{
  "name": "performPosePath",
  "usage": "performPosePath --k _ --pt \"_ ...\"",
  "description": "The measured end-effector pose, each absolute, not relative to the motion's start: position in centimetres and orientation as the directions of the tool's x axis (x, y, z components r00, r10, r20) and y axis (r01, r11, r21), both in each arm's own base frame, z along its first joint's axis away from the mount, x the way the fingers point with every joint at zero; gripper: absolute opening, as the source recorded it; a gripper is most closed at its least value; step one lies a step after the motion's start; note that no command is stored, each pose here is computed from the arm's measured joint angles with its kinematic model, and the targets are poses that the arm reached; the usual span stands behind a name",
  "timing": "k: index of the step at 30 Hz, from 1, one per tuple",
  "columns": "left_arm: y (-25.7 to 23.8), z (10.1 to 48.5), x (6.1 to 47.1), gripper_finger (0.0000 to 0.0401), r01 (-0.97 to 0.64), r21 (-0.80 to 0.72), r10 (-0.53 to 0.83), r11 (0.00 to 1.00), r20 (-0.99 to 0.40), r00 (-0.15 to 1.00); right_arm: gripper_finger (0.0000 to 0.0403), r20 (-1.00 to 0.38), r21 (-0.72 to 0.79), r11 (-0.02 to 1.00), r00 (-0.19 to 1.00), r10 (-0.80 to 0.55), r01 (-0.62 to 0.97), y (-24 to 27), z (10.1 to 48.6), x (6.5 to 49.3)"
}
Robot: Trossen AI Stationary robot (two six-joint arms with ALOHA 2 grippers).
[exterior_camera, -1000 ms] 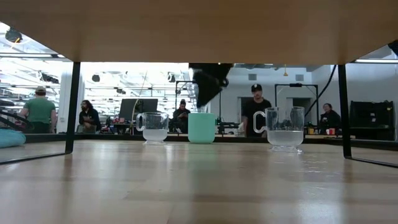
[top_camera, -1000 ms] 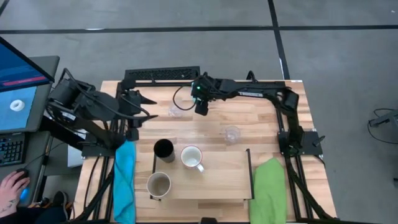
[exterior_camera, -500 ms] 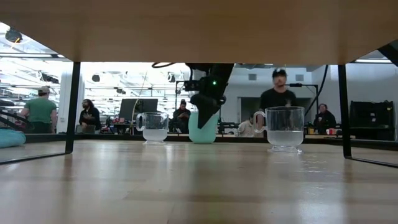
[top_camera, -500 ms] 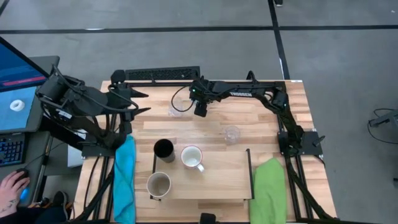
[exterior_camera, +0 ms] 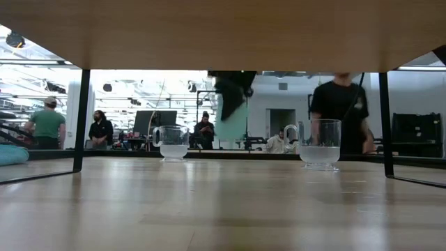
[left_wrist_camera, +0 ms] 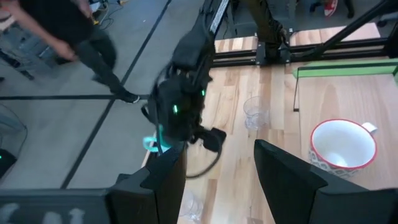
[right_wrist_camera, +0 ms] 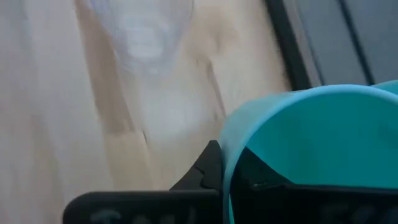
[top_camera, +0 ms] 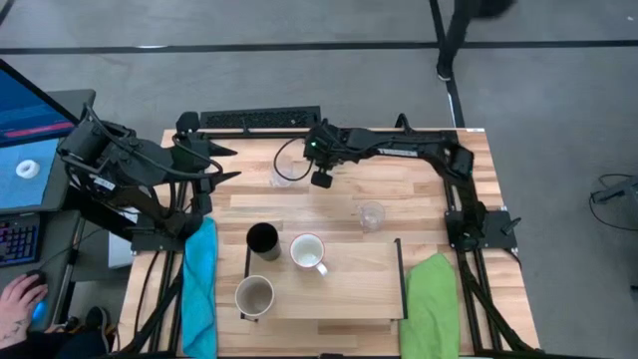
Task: Stack small to large cups/mugs on shelf
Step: Put the blue mug on the shelf
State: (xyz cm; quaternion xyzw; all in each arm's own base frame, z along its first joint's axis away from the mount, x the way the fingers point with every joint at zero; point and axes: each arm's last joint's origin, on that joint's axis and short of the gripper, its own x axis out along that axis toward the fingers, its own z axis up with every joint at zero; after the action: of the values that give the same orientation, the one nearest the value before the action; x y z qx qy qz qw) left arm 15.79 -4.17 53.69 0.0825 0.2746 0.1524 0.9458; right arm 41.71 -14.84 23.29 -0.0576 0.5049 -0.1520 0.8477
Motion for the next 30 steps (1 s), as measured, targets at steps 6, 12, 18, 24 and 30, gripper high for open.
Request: performPosePath --k 6,12,18,24,30 --pt "-4.4 53.6 15.8 0.0181 -0.218 0.215 0.299 0.952 -0.506 0.809 0.0018 -0.740 -0.336 0.924 0.556 -0.378 0.181 -12.2 30.3 39.4" --pt "-4.4 53.6 15.9 0.0181 -0.220 0.209 0.298 0.953 -0.509 0.808 0.0018 -0.607 -0.515 0.847 0.644 -0.467 0.129 -7.8 36.2 36.8" --pt "-4.4 53.6 15.9 0.0181 -0.222 0.203 0.297 0.954 -0.509 0.808 0.0018 -0.490 -0.624 0.768 0.693 -0.528 0.145 -3.9 40.1 34.2" --pt "-4.4 53.6 15.9 0.0181 -0.228 0.195 0.297 0.954 -0.509 0.808 0.0018 -0.422 -0.619 0.767 0.753 -0.505 0.168 -1.5 42.1 32.7" --pt "-4.4 53.6 15.9 0.0181 -0.242 0.173 0.297 0.955 -0.509 0.808 0.0018 -0.225 -0.446 0.870 0.914 -0.338 0.212 0.5 46.4 30.0"
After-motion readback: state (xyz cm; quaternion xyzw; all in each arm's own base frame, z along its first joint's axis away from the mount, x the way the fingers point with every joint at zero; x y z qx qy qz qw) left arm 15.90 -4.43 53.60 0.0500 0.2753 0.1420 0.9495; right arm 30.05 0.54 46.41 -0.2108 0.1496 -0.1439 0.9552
